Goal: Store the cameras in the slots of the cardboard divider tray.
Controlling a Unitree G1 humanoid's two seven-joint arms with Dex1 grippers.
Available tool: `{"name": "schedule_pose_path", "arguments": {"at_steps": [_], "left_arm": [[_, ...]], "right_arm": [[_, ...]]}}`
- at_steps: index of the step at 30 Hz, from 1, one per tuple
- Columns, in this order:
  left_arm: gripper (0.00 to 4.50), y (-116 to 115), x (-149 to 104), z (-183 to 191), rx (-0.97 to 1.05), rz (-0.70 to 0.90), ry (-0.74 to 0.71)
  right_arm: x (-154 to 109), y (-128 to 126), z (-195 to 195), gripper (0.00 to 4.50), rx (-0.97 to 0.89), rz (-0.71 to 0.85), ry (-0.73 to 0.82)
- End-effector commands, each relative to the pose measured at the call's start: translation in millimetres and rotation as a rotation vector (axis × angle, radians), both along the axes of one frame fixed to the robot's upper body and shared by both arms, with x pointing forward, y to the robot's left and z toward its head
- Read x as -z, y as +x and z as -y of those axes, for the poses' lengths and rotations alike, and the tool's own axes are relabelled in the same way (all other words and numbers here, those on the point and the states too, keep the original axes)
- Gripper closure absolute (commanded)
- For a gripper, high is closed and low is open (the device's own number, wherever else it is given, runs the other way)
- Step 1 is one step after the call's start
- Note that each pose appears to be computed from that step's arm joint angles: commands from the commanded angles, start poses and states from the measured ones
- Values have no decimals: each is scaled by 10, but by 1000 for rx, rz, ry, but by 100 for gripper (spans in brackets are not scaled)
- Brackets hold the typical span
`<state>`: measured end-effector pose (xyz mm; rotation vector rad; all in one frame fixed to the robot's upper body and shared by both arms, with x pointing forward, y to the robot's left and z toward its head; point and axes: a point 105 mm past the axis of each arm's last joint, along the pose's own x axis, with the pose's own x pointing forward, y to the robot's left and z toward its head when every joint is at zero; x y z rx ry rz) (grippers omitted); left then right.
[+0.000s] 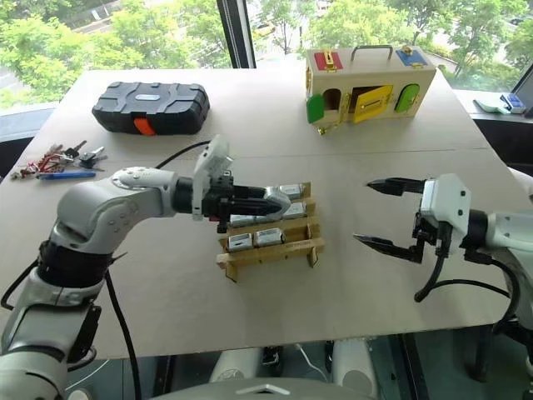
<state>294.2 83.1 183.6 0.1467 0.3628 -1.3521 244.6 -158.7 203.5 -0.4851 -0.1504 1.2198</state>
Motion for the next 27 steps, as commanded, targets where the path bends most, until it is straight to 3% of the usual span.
{"name": "schedule_pose_path", "arguments": {"at_steps": [1,10,20,27], "left_arm": [[376,-18,-91,84,78,8,3],[376,-38,106,258,188,-17,115],[376,19,291,271,227,101,348],[376,51,374,285,213,144,415]], "right_arm": [[-70,5,-56,0,-25,47,-11],[-71,3,-99,0,-14,64,-5],[-30,-28,-83,0,21,80,-4],[0,-56,-92,0,34,89,1]]}}
